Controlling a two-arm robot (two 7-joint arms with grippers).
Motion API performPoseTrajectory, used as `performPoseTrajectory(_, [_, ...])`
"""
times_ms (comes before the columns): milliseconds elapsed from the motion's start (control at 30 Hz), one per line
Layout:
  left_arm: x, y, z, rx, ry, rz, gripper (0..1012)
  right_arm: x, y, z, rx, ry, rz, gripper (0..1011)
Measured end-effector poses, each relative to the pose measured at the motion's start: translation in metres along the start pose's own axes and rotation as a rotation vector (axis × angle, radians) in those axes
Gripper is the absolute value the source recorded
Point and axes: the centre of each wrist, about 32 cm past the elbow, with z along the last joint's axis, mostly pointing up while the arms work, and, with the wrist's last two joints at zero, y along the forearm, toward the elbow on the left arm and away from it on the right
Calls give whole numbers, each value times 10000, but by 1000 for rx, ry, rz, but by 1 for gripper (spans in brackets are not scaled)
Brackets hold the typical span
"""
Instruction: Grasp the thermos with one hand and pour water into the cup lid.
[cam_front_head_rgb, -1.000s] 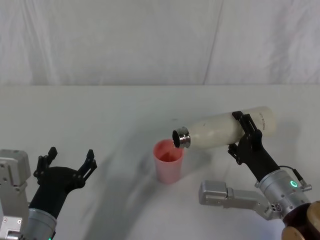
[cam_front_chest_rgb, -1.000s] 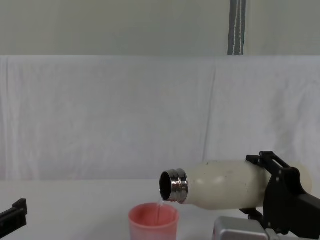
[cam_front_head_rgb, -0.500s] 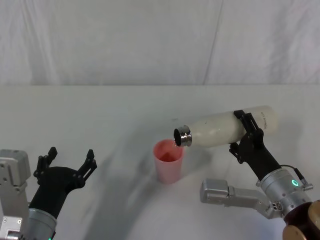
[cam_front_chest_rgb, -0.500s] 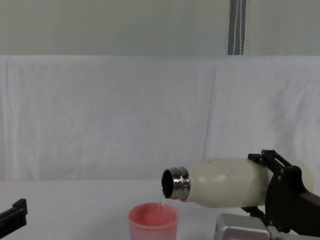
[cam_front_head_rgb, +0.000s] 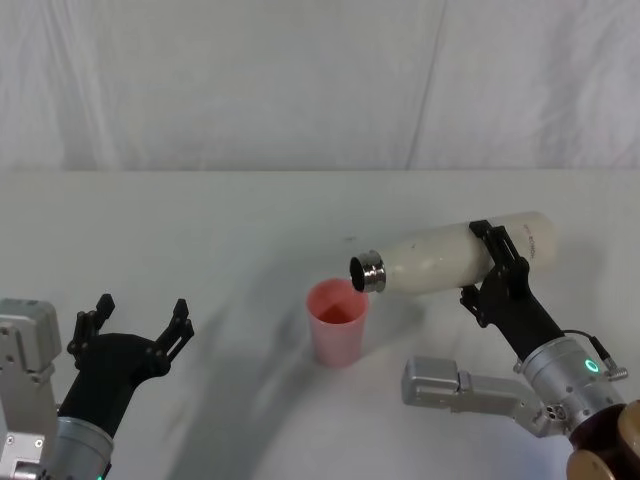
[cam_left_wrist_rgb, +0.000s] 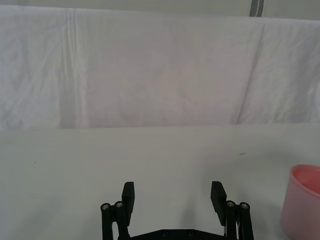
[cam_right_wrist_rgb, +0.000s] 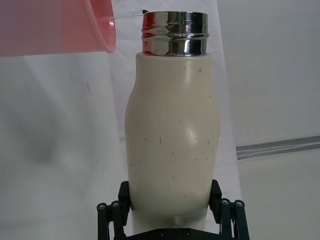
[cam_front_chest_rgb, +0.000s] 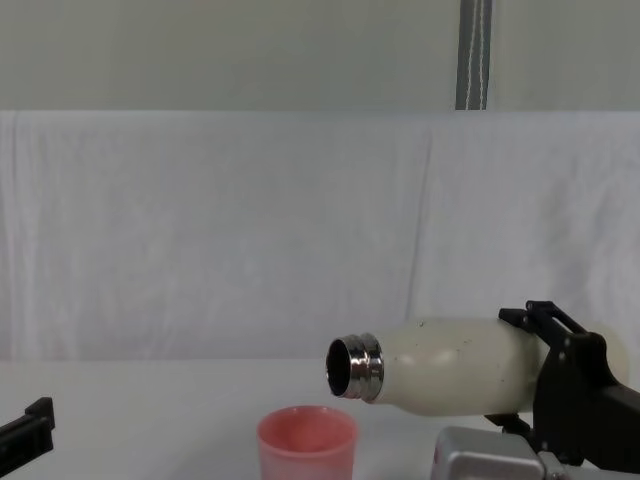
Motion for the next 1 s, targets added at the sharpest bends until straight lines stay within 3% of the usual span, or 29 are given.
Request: performPoseTrajectory(1000, [0,0,0,0,0,0,1001,-4,9,-18,1,-13,4,955])
